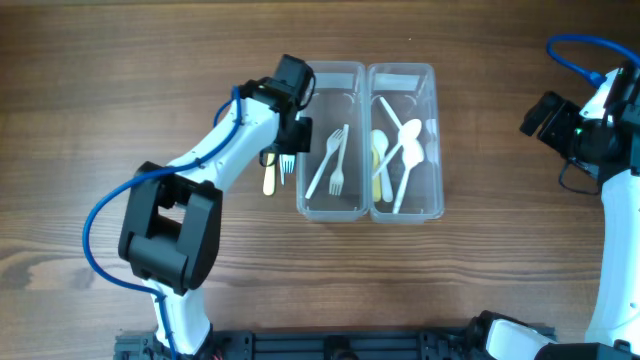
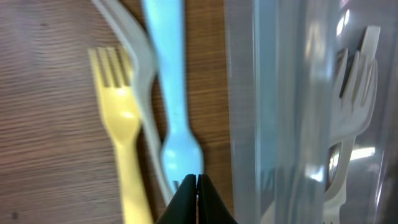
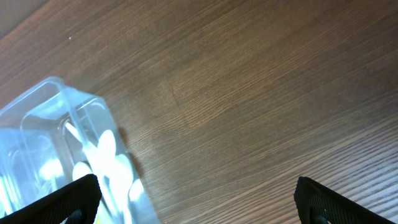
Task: Pack container
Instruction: 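Grasp the yellow fork with the left gripper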
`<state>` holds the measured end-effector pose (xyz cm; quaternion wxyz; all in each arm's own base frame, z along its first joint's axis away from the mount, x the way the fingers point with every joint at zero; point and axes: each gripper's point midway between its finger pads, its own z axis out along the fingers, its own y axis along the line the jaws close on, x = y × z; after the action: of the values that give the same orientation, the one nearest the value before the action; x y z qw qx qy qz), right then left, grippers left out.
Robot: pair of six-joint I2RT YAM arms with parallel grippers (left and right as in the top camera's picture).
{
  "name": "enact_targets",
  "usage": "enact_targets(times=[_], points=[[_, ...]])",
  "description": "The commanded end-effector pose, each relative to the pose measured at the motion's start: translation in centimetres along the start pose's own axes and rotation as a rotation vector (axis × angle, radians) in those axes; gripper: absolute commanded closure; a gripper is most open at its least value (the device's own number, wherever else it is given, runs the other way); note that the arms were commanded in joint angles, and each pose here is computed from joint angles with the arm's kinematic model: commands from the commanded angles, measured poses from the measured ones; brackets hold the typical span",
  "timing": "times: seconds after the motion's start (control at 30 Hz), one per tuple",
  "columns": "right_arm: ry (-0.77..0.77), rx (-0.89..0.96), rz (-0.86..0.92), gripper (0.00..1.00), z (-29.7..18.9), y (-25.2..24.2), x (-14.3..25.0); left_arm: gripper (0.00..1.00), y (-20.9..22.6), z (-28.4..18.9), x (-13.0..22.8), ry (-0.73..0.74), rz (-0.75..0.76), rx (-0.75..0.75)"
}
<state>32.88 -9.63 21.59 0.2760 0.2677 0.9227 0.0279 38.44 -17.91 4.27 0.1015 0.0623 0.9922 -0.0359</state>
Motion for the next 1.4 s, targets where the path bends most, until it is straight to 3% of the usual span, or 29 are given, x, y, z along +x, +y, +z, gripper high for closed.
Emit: enact_targets(times=[0.0, 0.1, 0.2, 0.33, 0.77, 1.23, 1.37], points=[[0.007, -0.005, 0.003, 0.0, 0.2, 0.0, 0.2, 0.96, -2.5, -0.2, 0.6, -0.001, 0.061, 0.039], [0.007, -0.005, 0.003, 0.0, 0.2, 0.0, 0.2, 0.95, -1.8, -0.4, 0.8, 0.005, 0.055, 0.006], [0.007, -0.005, 0.003, 0.0, 0.2, 0.0, 0.2, 0.83, 0.9, -1.2, 0.8, 0.011, 0.002, -0.058], [0.007, -0.005, 0.003, 0.0, 0.2, 0.0, 0.2, 0.71, 3.2, -1.7, 0.4, 0.027, -0.06, -0.031], [0.007, -0.005, 0.002, 0.0, 0.2, 0.0, 0.2, 0.61, 5.6, 1.1, 0.3, 0.064, -0.108, -0.052], [0.007, -0.005, 0.003, 0.0, 0.2, 0.0, 0.2, 0.7, 5.9, 5.6, 1.8, 0.154, -0.081, -0.072], [0.007, -0.005, 0.003, 0.0, 0.2, 0.0, 0.2, 0.87, 6.0, 5.7, 1.9, 0.158, -0.061, -0.075]])
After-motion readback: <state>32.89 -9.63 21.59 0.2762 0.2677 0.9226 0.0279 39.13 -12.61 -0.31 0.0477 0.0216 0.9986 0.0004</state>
